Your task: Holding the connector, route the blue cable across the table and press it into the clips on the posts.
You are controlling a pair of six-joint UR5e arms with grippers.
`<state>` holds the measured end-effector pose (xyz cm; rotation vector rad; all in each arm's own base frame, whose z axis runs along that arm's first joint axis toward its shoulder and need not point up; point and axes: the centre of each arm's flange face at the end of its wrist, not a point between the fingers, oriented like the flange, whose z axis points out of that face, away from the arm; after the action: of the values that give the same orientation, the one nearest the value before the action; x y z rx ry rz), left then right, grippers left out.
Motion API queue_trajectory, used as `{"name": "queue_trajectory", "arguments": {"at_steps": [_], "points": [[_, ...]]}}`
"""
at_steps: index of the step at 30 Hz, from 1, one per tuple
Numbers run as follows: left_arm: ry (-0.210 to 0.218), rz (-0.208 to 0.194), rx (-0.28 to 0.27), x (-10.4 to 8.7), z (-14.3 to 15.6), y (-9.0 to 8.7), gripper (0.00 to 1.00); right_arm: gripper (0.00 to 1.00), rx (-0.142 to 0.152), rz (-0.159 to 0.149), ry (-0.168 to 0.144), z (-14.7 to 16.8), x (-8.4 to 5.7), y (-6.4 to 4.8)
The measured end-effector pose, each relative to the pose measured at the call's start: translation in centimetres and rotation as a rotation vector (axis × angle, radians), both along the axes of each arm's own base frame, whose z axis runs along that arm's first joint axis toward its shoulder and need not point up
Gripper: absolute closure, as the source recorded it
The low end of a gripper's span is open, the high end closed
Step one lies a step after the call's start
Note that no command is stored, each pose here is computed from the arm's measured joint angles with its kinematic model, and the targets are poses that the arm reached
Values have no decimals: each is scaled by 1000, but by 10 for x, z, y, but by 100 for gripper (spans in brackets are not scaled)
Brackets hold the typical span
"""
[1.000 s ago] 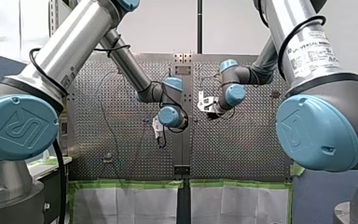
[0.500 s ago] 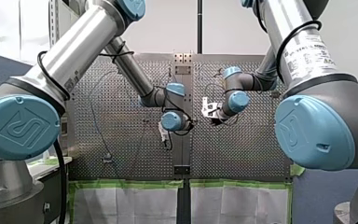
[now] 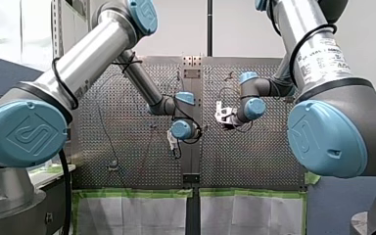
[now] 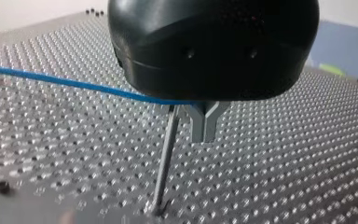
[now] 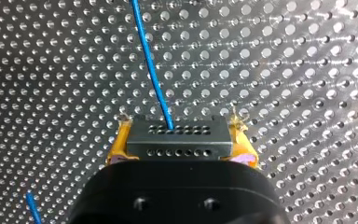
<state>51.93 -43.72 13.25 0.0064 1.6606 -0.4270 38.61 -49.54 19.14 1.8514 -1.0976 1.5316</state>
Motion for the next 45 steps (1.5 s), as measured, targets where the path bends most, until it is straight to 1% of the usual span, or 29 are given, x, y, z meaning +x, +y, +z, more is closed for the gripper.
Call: {"name": "queue_trajectory", "arguments": {"at_steps": [6, 11, 16, 23, 25, 26, 27, 28, 29, 30, 31, 32, 33, 34, 35, 36, 37, 38, 42, 45], "points": [[-20, 17, -7, 21, 14, 4, 100, 100, -8, -8, -14, 3, -6, -10], [-32, 20, -12, 34, 22, 9, 100, 100, -14, -19, -25, 3, -12, -20], [-35, 20, -14, 42, 24, 16, 100, 100, -15, -20, -31, -1, -16, -31], [-27, 24, -6, 50, 24, 26, 100, 100, -30, -23, -46, 5, -20, -45], [-23, 23, 1, 50, 23, 28, 100, 100, -32, -24, -48, 6, -22, -48], [-19, 22, 7, 50, 23, 28, 96, 100, -33, -24, -49, 6, -23, -49], [-17, 21, 12, 49, 23, 28, 85, 100, -33, -23, -50, 7, -23, -49], [-14, 20, 16, 49, 22, 28, 85, 100, -33, -23, -50, 7, -23, -50], [-10, 19, 23, 48, 22, 28, 76, 100, -33, -23, -51, 7, -24, -50], [-6, 18, 30, 47, 21, 28, 76, 100, -32, -23, -51, 6, -24, -51], [-2, 16, 37, 46, 21, 27, 56, 100, -32, -24, -51, 6, -25, -51], [4, 14, 47, 44, 20, 27, 45, 100, -32, -25, -51, 6, -26, -52], [8, 12, 56, 43, 20, 26, 45, 100, -32, -26, -51, 6, -27, -52], [13, 11, 65, 41, 19, 25, 27, 100, -32, -27, -51, 6, -27, -53], [18, 11, 79, 39, 18, 24, 16, 100, -31, -28, -51, 6, -28, -53], [23, 11, 89, 38, 18, 24, 16, 100, -31, -29, -51, 6, -29, -54], [28, 11, 100, 36, 17, 23, 5, 100, -31, -30, -51, 6, -30, -54], [36, 11, 115, 34, 17, 23, 0, 100, -30, -32, -51, 6, -31, -55], [51, 7, 157, 28, 17, 19, 0, 100, -29, -37, -50, 6, -34, -57], [52, 12, 184, 24, 24, 16, 0, 100, -27, -43, -50, 6, -38, -59]]}}
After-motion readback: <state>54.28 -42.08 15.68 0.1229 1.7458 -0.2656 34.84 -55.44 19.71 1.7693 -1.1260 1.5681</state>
